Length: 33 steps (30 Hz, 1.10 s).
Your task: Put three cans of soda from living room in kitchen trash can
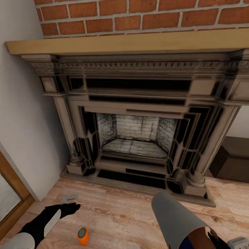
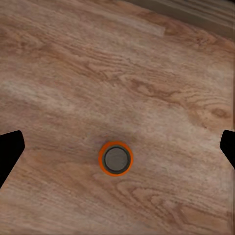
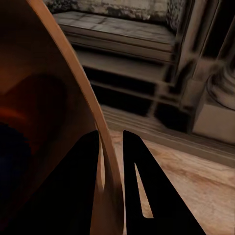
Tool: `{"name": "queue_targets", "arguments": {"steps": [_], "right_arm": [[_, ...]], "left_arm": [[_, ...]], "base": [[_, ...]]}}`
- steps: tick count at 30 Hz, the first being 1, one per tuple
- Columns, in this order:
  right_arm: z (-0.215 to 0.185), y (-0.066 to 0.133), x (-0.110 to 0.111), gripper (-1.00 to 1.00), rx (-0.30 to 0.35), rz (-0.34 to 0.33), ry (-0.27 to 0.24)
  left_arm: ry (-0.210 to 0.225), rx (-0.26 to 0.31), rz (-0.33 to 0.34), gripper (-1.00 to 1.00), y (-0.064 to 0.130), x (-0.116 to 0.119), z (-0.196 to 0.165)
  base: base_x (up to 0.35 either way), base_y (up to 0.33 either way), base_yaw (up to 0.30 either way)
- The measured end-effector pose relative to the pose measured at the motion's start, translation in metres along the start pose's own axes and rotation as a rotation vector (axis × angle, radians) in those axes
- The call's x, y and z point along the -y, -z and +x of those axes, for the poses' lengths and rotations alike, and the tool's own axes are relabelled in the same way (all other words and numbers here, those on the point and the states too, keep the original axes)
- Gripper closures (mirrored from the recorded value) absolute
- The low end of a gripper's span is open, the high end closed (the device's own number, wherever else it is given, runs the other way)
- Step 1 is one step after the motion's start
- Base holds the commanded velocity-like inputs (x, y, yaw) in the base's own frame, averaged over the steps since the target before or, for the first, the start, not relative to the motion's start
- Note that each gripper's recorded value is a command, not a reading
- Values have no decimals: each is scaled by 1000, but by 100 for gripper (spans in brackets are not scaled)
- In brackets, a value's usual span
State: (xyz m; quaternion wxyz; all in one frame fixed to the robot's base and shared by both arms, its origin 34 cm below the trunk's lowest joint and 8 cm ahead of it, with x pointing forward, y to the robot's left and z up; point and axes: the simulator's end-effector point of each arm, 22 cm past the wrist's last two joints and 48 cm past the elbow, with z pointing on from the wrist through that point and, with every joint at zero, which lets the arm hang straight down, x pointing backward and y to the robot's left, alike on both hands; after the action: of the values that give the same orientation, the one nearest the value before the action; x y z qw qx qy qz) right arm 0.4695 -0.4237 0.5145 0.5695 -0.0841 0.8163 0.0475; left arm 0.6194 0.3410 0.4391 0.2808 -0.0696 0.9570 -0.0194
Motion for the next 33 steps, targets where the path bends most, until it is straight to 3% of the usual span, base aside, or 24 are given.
{"name": "queue_targets", "arguments": {"steps": [3, 9, 10, 11, 13, 16, 19, 21, 22, 25, 28, 31, 33], "right_arm": [[-2, -6, -10, 100, -22, -21, -17], [-36, -14, 2, 100, -43, 10, -89], [-47, -19, -1, 100, -85, -3, -102], [-62, -24, -6, 100, -94, -18, -87], [-85, -28, -7, 100, -70, -21, -114], [-115, -31, -11, 100, -102, -29, -130], [-137, -32, -15, 100, -140, -39, -177], [-158, -47, -17, 100, -180, -49, -198], [-173, -53, -14, 100, -162, -46, -193], [-215, -77, -27, 100, -181, -100, -253], [-228, -100, -29, 100, -281, -74, -213], [-203, -120, -27, 100, -411, -35, -186], [-187, -130, -23, 100, -464, -5, -172]], "left_arm": [[11, -9, 1, -100, -3, 5, 5], [18, -13, 20, -100, -5, 21, 8], [20, -13, 26, -100, -6, 25, 8], [21, -12, 28, -100, -6, 27, 8], [21, -12, 30, -100, -6, 29, 8], [22, -12, 31, -100, -6, 30, 9], [22, -12, 32, -100, -6, 30, 9], [22, -11, 32, -100, -6, 31, 8], [22, -11, 32, -100, -6, 31, 8], [22, -10, 29, -100, -6, 30, 8], [24, -10, 11, -100, -6, 26, 8], [25, -8, -3, -100, -6, 23, 7], [26, -7, -8, -100, -10, 21, 10]], "base": [[2, 0, 0], [0, 0, 0], [0, 0, 0], [0, 0, 0], [0, 0, 0], [0, 0, 0], [0, 0, 0], [0, 0, 0], [0, 0, 0], [0, 0, 0], [0, 0, 0], [0, 0, 0], [0, 0, 0]]}}
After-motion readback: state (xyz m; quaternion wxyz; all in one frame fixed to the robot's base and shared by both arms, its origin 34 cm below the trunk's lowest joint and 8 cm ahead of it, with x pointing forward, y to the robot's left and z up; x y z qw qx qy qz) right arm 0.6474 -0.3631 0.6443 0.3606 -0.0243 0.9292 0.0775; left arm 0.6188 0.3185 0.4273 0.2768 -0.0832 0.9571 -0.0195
